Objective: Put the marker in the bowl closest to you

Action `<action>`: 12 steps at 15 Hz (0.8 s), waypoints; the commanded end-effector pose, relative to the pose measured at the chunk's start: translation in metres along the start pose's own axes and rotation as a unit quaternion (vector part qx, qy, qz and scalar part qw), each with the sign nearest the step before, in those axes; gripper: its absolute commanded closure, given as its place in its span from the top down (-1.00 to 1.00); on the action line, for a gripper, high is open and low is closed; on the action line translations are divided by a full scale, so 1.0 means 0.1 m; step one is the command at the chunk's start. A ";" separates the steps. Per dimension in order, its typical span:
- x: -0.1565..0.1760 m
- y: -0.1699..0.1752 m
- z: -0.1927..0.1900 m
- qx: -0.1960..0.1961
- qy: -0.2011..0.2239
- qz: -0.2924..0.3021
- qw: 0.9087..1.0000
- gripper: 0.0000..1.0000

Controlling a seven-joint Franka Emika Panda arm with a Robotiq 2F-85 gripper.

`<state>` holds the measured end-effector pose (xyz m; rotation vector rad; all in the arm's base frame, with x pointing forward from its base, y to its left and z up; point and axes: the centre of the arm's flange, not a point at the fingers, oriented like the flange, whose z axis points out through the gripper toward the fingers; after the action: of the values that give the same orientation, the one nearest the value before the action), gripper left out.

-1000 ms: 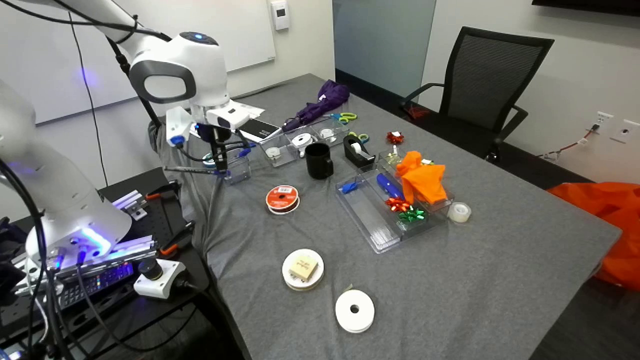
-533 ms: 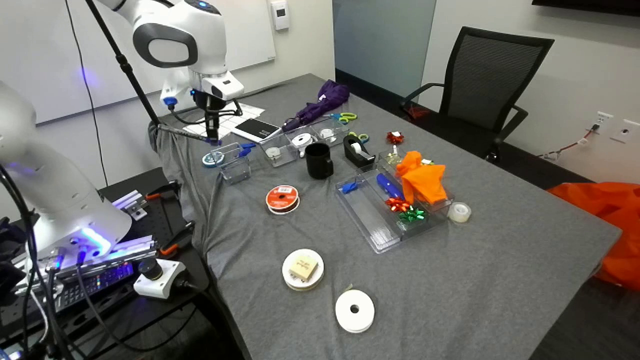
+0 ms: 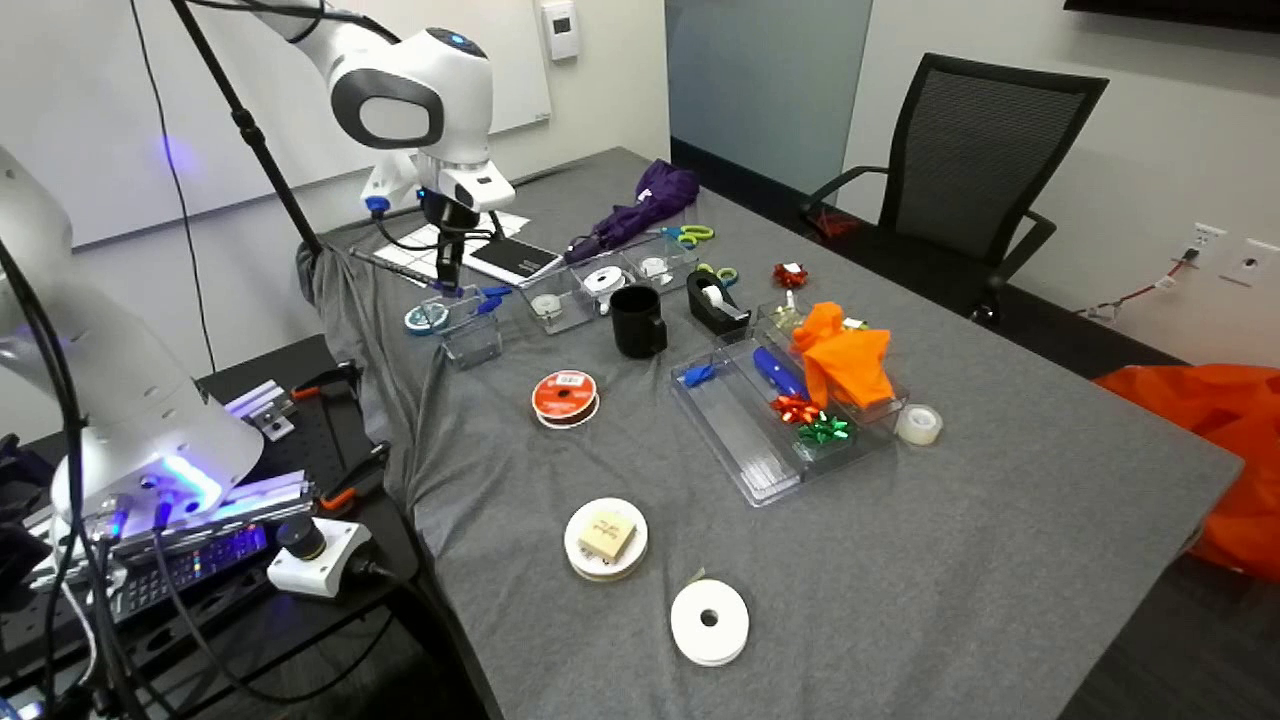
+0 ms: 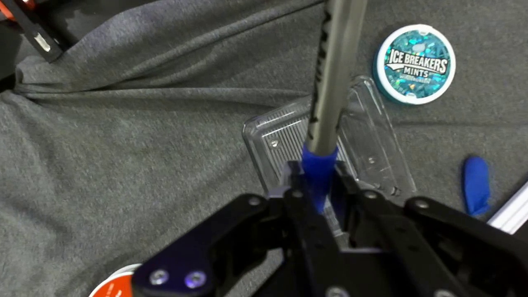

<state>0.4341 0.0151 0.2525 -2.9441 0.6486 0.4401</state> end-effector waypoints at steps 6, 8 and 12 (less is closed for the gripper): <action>0.42 -0.13 0.40 -0.001 -0.007 0.006 1.000 -0.90; 0.46 -0.14 0.46 0.021 -0.003 -0.013 1.000 -0.90; 0.45 -0.18 0.55 0.032 -0.001 -0.039 0.999 -0.90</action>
<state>0.4630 0.0206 0.1984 -2.9100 0.5904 0.4280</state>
